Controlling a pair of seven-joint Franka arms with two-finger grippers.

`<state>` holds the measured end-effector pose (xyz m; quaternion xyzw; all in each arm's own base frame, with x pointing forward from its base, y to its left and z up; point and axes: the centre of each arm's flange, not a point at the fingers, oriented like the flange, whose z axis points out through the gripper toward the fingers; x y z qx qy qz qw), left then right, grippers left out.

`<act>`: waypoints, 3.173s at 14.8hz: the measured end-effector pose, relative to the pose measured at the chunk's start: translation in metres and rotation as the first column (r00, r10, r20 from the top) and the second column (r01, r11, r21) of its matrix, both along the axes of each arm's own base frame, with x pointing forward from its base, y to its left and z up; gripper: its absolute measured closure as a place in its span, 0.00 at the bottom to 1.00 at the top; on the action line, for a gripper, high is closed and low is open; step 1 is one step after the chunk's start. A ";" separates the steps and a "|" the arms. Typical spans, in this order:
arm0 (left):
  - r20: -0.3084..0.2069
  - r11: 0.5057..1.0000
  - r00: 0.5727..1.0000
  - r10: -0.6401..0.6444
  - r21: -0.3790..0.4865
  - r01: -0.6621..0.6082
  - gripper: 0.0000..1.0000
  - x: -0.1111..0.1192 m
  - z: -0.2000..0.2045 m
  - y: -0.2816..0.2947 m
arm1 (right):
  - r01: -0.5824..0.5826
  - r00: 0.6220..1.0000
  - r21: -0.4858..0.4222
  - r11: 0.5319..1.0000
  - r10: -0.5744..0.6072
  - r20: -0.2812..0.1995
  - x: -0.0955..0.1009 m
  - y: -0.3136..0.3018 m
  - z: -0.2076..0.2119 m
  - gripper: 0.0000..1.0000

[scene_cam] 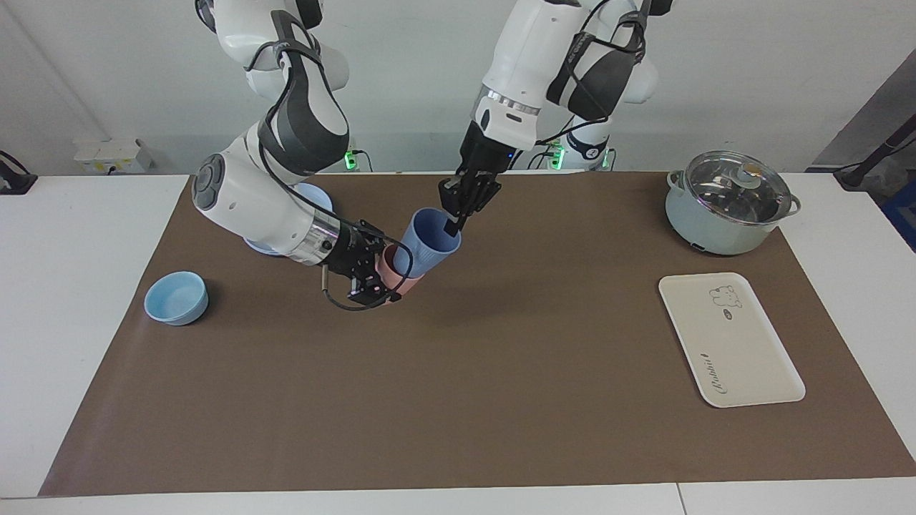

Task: Place cup on tray
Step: 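Carry the blue cup to the tray while the right gripper holds the pink cup, then lower the blue cup onto the tray while the right gripper sets down the pink cup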

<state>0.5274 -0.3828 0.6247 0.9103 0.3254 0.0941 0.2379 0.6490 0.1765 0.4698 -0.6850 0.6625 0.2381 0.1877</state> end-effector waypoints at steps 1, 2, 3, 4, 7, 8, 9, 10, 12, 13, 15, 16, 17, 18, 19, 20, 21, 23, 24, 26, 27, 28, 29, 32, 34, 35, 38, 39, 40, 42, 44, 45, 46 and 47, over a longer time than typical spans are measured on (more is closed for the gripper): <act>-0.013 1.000 1.000 0.007 0.022 -0.007 0.95 0.003 0.008 0.020 | 0.001 1.000 0.000 1.000 -0.001 0.001 0.000 0.000 0.000 0.19; -0.020 0.999 1.000 -0.002 0.050 0.003 0.95 0.006 0.015 0.039 | 0.008 1.000 0.000 1.000 -0.008 0.006 0.001 -0.003 0.000 0.19; -0.023 0.996 0.999 -0.023 0.080 0.025 0.95 0.009 0.020 0.058 | 0.022 1.000 -0.001 1.000 -0.022 0.015 0.004 -0.007 0.000 0.19; -0.028 0.992 0.998 -0.049 0.111 0.052 0.95 0.013 0.023 0.078 | 0.037 0.999 0.000 0.999 -0.037 0.019 0.006 -0.014 -0.001 0.19; -0.031 0.968 0.989 -0.148 0.202 0.151 0.95 0.035 0.021 0.149 | 0.077 0.997 0.048 0.996 -0.078 0.008 0.011 -0.051 -0.013 0.19; -0.034 0.952 0.981 -0.190 0.236 0.193 0.95 0.042 0.012 0.178 | 0.079 0.997 0.066 0.995 -0.080 0.010 0.011 -0.068 -0.023 0.19; -0.044 0.932 0.970 -0.238 0.271 0.241 0.95 0.048 -0.001 0.211 | 0.077 0.997 0.086 0.993 -0.078 0.013 0.011 -0.087 -0.034 0.19; -0.054 0.911 0.958 -0.280 0.301 0.283 0.95 0.053 -0.016 0.246 | 0.076 0.997 0.109 0.991 -0.078 0.016 0.009 -0.105 -0.046 0.19; -0.062 0.864 0.932 -0.358 0.357 0.355 0.95 0.063 -0.047 0.321 | 0.096 0.995 0.146 0.985 -0.099 0.015 0.004 -0.140 -0.066 0.19; -0.062 0.843 0.921 -0.385 0.381 0.379 0.95 0.066 -0.062 0.357 | 0.107 0.994 0.167 0.980 -0.111 0.015 0.002 -0.157 -0.073 0.19; -0.058 0.808 0.903 -0.425 0.426 0.408 0.95 0.072 -0.092 0.421 | 0.093 0.994 0.234 0.968 -0.104 0.032 -0.005 -0.186 -0.089 0.19; -0.047 0.797 0.901 -0.431 0.447 0.405 0.95 0.075 -0.106 0.447 | 0.079 0.995 0.268 0.960 -0.093 0.041 -0.008 -0.199 -0.098 0.19; -0.043 0.793 0.903 -0.427 0.462 0.397 0.95 0.078 -0.122 0.472 | 0.075 0.995 0.302 0.950 -0.093 0.044 -0.010 -0.211 -0.109 0.19; -0.045 0.790 0.905 -0.424 0.471 0.393 0.95 0.081 -0.139 0.493 | 0.084 0.994 0.332 0.940 -0.104 0.042 -0.011 -0.222 -0.121 0.19; -0.054 0.788 0.905 -0.421 0.473 0.395 0.95 0.083 -0.156 0.511 | 0.097 0.992 0.355 0.930 -0.118 0.038 -0.011 -0.230 -0.132 0.19; -0.064 0.789 0.907 -0.417 0.470 0.396 0.95 0.082 -0.171 0.522 | 0.112 0.991 0.372 0.921 -0.133 0.030 -0.011 -0.236 -0.141 0.19; -0.065 0.791 0.910 -0.410 0.471 0.390 0.95 0.081 -0.181 0.529 | 0.123 0.989 0.381 0.916 -0.143 0.024 -0.011 -0.241 -0.148 0.19; -0.039 0.812 0.922 -0.385 0.461 0.359 0.95 0.075 -0.193 0.534 | 0.120 0.989 0.394 0.911 -0.144 0.033 -0.013 -0.253 -0.165 0.19; -0.022 0.825 0.928 -0.371 0.451 0.340 0.95 0.072 -0.199 0.533 | 0.117 0.989 0.397 0.910 -0.143 0.036 -0.014 -0.258 -0.171 0.19; 0.014 0.834 0.936 -0.350 0.460 0.305 0.95 0.063 -0.212 0.529 | 0.126 0.988 0.400 0.908 -0.150 0.031 -0.017 -0.267 -0.181 0.19; 0.022 0.833 0.938 -0.346 0.467 0.296 0.95 0.058 -0.219 0.527 | 0.130 0.988 0.401 0.907 -0.152 0.024 -0.019 -0.268 -0.184 0.19; 0.025 0.833 0.939 -0.344 0.469 0.293 0.95 0.054 -0.224 0.525 | 0.133 0.988 0.401 0.907 -0.153 0.018 -0.020 -0.268 -0.187 0.19; 0.026 0.833 0.939 -0.342 0.470 0.291 0.95 0.052 -0.226 0.525 | 0.138 0.988 0.400 0.906 -0.156 0.013 -0.022 -0.268 -0.190 0.19; 0.031 0.833 0.940 -0.340 0.474 0.286 0.77 0.049 -0.222 0.524 | 0.172 0.982 0.424 0.889 -0.190 -0.001 -0.030 -0.270 -0.207 0.19; 0.039 0.831 0.939 -0.342 0.479 0.283 0.54 0.049 -0.217 0.523 | 0.181 0.980 0.431 0.884 -0.198 -0.005 -0.033 -0.274 -0.214 0.19; 0.045 0.829 0.937 -0.345 0.482 0.283 0.43 0.051 -0.212 0.522 | 0.182 0.980 0.432 0.883 -0.198 -0.008 -0.035 -0.274 -0.216 0.19; 0.024 0.821 0.922 -0.386 0.465 0.332 0.09 0.059 -0.180 0.512 | 0.188 0.978 0.422 0.887 -0.206 -0.003 -0.035 -0.275 -0.218 0.19; -0.007 0.801 0.906 -0.424 0.464 0.378 0.01 0.061 -0.160 0.506 | 0.198 0.976 0.412 0.890 -0.218 0.001 -0.035 -0.276 -0.220 0.19; -0.054 0.766 0.883 -0.465 0.475 0.433 0.00 0.061 -0.138 0.497 | 0.204 0.975 0.410 0.889 -0.223 0.001 -0.036 -0.277 -0.221 0.19; -0.138 0.692 0.833 -0.535 0.495 0.526 0.00 0.054 -0.099 0.468 | 0.204 0.974 0.405 0.891 -0.227 0.009 -0.036 -0.278 -0.221 0.19; -0.217 0.615 0.773 -0.596 0.496 0.613 0.00 0.041 -0.079 0.427 | 0.190 0.974 0.364 0.912 -0.222 0.049 -0.033 -0.280 -0.222 0.02; -0.252 0.585 0.742 -0.621 0.482 0.653 0.00 0.033 -0.075 0.408 | 0.184 0.974 0.349 0.919 -0.217 0.058 -0.033 -0.279 -0.223 0.00; -0.283 0.562 0.714 -0.641 0.461 0.687 0.00 0.026 -0.072 0.391 | 0.179 0.975 0.338 0.924 -0.212 0.062 -0.032 -0.279 -0.223 0.00; -0.312 0.542 0.685 -0.658 0.436 0.718 0.00 0.018 -0.072 0.376 | 0.175 0.976 0.327 0.929 -0.208 0.068 -0.032 -0.279 -0.223 0.01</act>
